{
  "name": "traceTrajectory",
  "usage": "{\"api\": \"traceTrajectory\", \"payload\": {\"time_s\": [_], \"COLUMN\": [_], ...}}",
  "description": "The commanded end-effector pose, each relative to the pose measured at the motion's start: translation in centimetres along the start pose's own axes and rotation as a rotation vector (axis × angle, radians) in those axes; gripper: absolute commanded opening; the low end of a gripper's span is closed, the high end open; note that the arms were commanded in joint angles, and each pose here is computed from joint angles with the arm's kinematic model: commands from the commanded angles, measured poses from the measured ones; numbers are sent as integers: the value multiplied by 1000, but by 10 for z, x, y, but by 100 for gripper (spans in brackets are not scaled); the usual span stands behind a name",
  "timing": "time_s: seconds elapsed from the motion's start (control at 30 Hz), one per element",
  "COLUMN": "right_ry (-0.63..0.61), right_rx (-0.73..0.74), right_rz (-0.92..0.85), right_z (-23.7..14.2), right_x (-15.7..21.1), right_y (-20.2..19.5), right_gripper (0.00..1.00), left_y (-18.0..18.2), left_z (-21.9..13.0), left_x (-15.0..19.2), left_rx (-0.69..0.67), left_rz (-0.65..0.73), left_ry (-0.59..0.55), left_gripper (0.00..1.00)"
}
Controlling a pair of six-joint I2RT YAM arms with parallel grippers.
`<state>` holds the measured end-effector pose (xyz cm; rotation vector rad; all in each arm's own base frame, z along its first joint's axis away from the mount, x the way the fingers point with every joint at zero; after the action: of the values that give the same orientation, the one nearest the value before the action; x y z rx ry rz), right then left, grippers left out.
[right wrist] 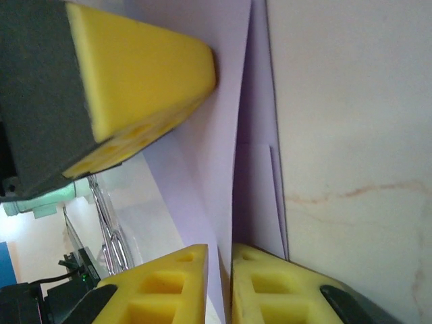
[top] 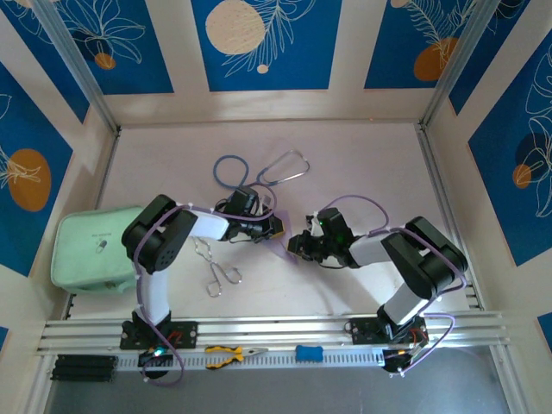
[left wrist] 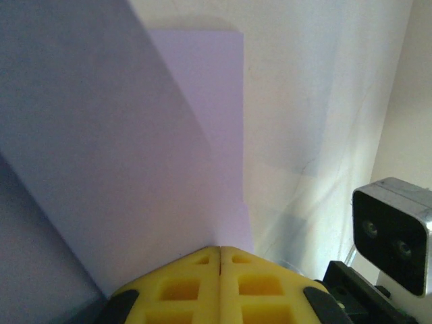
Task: Fold a paper plane with a square sheet of paper (pick it up from the middle)
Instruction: Fourth fold the wing at the center of the table.
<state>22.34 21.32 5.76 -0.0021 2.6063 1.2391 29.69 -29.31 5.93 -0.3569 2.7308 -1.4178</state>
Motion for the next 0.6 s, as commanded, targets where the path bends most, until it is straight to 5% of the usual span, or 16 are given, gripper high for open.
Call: {"api": "traceTrajectory", "payload": {"time_s": [0.0,0.57], "right_ry": [74,98], "right_rx": [49,138], "right_rz": [28,-4], "right_z": [-3,-11], "right_x": [17,25], "right_y": [-8,-15], "right_gripper": [18,21], "left_y": [20,21], "left_z": [8,8], "left_x": [6,5], "left_rx": [-75,-70], "left_rz": [-16,-21], "left_ry": [33,32], "left_gripper": [3,2]}}
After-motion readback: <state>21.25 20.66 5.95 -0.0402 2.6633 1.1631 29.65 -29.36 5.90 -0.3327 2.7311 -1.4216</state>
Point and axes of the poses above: each hand's point on the last joint's axis, 136 mm out from that joint toward the fingers, its own z axis out along the fingers, its own y axis along the line the jaws close on, x = y × z, the point moved 6 cm from there along -z, back along the fingers, and after that the axes turned 9 degrees about -z, right-handed, at the moved point
